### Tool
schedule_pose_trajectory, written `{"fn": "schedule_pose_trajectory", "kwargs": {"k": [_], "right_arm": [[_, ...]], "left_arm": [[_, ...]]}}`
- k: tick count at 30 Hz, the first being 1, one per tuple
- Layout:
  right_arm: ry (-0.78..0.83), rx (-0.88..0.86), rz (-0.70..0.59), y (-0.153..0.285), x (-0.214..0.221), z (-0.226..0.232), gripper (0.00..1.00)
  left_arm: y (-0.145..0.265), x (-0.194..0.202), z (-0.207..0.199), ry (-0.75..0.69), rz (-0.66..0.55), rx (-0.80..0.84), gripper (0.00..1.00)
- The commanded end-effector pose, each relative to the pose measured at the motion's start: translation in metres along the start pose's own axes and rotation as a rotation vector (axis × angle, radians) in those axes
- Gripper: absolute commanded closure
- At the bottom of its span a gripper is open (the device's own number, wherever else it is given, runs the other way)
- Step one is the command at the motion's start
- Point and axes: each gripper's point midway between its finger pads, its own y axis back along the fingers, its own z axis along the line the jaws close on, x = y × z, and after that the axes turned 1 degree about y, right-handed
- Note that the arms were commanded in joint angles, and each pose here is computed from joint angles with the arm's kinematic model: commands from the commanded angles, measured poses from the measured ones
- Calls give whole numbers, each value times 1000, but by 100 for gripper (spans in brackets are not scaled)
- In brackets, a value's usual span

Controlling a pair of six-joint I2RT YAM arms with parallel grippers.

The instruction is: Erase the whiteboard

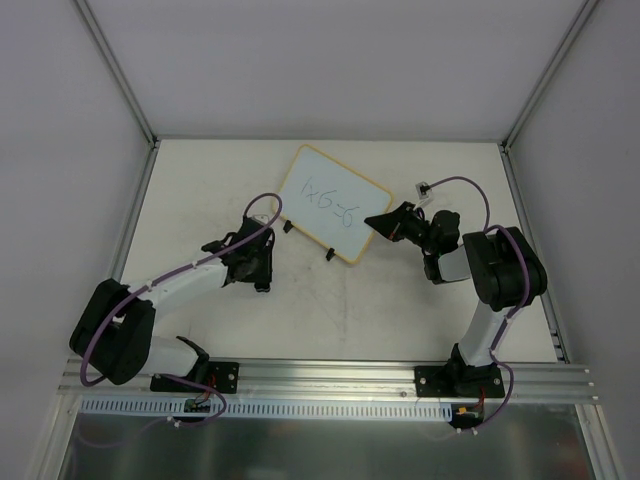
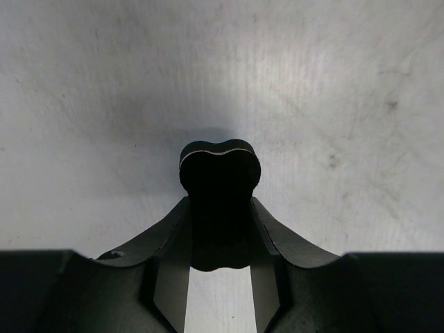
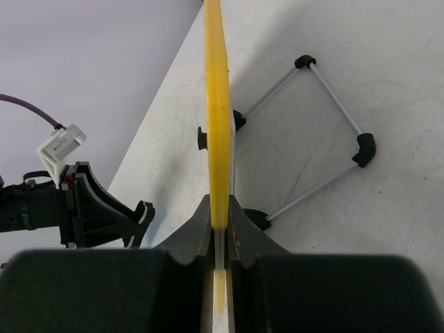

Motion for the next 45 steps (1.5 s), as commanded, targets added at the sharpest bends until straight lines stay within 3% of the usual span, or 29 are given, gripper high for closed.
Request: {"fn": "schedule_pose_trajectory", "kwargs": {"k": [1,12,24,31,45], "right_arm": [[175,-100,-149,-3,-42,23,100],[180,-100,-141,-2,-38,23,100],[188,-108,-135,-4,-36,25,100],[190,-113,-131,-4,-36,26,100],[191,-115,-125,-4,-33,26,100]], "left_arm": [[29,-47,-24,-29,-125,82,100],[58,-166,-75,-157,-319,149,100],[36,-249,-92,-171,-341,276,100],[10,-262,-109,-210,-329,344,100],[0,-286,-131,-246,-366,416,100]]}}
